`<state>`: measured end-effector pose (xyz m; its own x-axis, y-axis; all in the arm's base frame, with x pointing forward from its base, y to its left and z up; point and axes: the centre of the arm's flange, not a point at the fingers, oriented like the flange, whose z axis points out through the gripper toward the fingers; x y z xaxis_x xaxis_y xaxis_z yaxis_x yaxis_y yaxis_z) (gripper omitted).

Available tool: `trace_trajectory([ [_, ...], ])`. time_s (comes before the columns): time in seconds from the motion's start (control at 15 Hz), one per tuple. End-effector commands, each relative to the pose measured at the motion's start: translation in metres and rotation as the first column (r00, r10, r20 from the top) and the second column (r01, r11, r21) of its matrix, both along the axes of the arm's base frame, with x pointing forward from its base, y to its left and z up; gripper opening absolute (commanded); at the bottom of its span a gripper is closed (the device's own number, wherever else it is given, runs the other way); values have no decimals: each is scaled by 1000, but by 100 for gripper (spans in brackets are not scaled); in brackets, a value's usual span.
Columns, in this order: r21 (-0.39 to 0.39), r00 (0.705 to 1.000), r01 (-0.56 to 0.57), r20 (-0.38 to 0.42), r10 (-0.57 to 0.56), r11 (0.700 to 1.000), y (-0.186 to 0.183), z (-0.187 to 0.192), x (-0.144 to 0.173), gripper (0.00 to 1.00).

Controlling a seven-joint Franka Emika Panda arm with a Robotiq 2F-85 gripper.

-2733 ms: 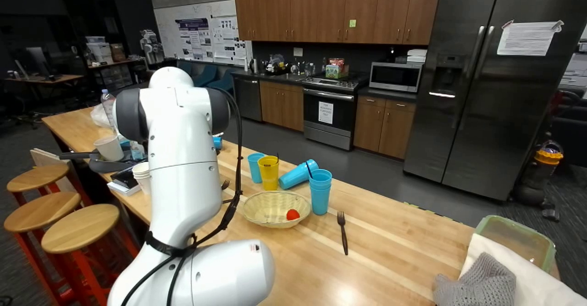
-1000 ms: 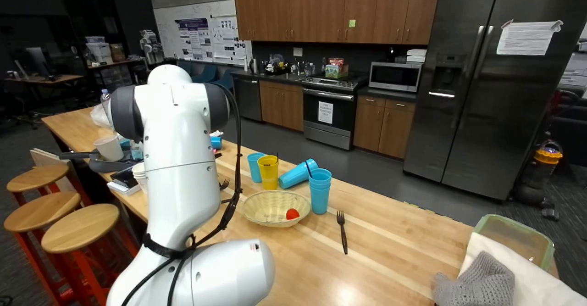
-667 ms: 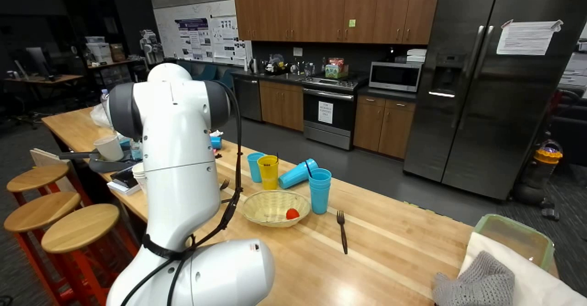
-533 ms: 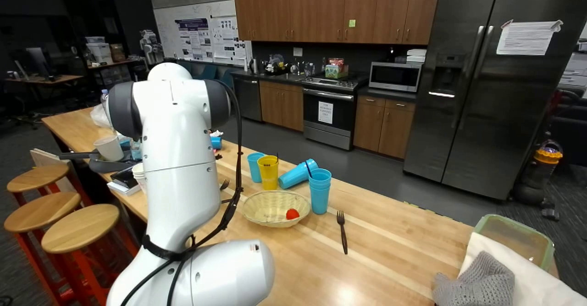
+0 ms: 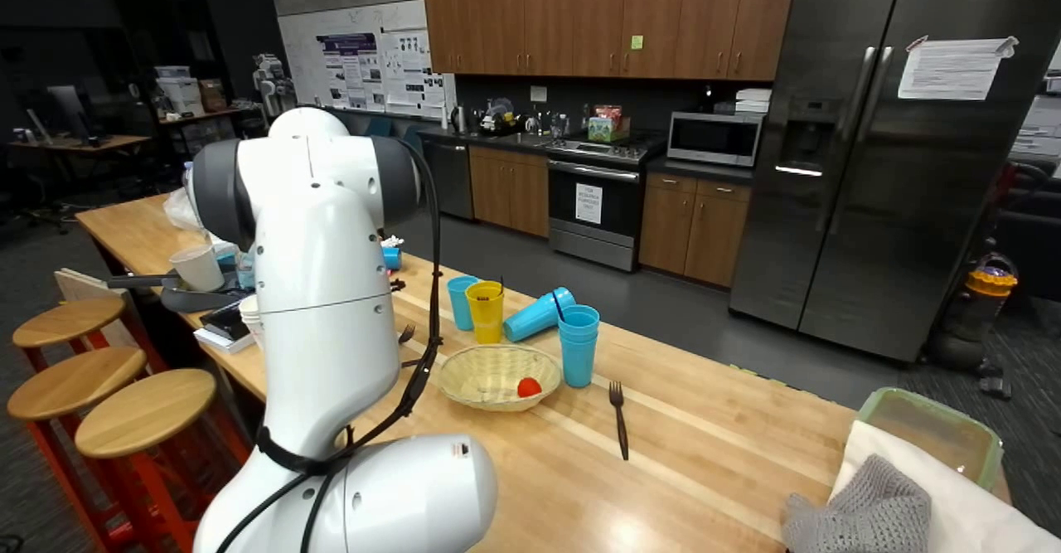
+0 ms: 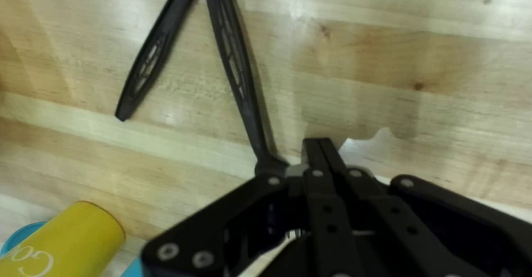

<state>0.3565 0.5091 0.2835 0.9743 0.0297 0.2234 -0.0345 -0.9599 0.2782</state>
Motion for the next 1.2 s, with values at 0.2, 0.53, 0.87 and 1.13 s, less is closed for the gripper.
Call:
trace_trajectory([
  [0.2,110,994,-96,56,90,989,-8,-2,30,0],
  [0.53,126,991,-111,87,101,986,-4,5,39,7],
  [0.87,68,991,-107,87,101,992,-16,15,44,65],
  [1.13,-7,990,-25,142,26,1000,-35,22,51,92],
])
